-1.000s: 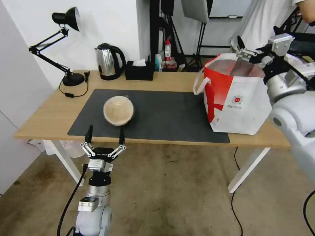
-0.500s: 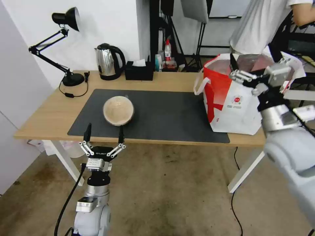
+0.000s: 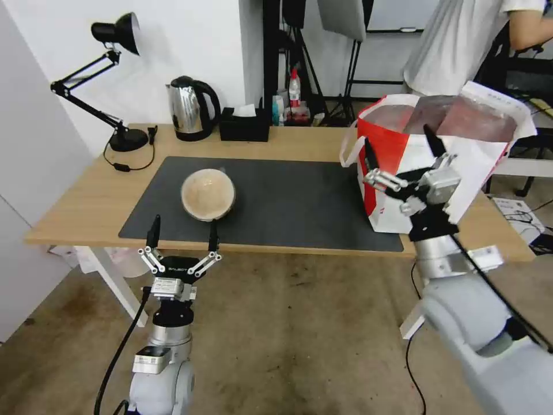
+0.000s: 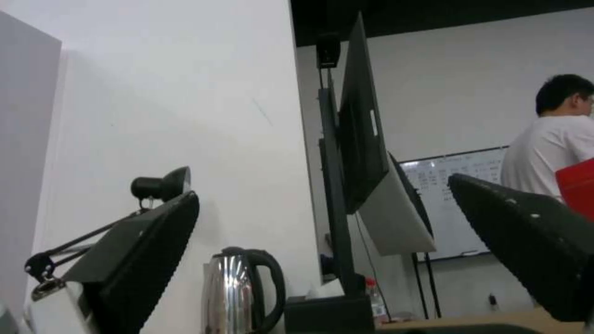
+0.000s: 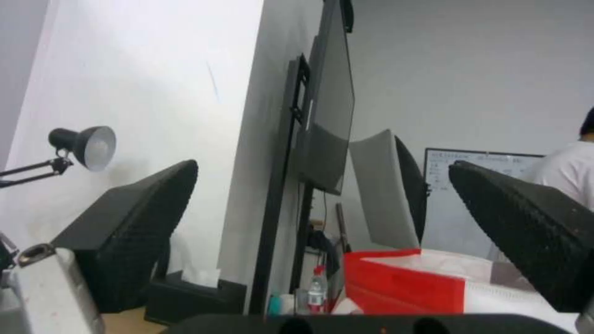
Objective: Pick up the trash from the table and place it into the takeout bag.
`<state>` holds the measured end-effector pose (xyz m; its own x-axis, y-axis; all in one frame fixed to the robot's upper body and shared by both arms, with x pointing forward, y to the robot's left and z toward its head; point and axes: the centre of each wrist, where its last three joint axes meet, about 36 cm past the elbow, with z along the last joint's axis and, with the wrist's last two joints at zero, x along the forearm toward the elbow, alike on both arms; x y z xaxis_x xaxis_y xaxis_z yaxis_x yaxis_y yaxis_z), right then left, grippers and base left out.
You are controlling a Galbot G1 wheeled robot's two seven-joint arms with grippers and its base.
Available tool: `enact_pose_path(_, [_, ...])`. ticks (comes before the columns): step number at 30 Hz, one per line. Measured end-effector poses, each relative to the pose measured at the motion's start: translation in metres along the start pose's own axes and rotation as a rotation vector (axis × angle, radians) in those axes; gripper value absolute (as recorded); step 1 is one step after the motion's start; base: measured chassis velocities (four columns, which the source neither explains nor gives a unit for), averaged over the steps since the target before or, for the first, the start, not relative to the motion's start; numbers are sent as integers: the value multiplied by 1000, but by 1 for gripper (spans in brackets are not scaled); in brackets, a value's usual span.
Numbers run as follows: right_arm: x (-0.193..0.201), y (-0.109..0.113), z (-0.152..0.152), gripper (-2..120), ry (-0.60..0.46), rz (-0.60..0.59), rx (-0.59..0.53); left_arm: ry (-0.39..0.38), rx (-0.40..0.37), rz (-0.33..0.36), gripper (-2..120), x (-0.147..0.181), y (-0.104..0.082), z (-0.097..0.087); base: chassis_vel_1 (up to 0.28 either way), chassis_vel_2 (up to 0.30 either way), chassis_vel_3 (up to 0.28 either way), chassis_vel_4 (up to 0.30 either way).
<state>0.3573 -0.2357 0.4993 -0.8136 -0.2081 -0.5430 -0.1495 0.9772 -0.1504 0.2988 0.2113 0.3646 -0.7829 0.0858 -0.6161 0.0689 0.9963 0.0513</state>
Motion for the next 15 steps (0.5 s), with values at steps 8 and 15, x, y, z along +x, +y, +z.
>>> enact_pose_path(8, [31,26,26,100,-92,45,30,8,8,3,100,1,-3,4,0,0,0,0])
enact_pose_path(15, [55,48,38,100,-126,72,53,7,12,5,100,0,-4,4,0,0,0,0])
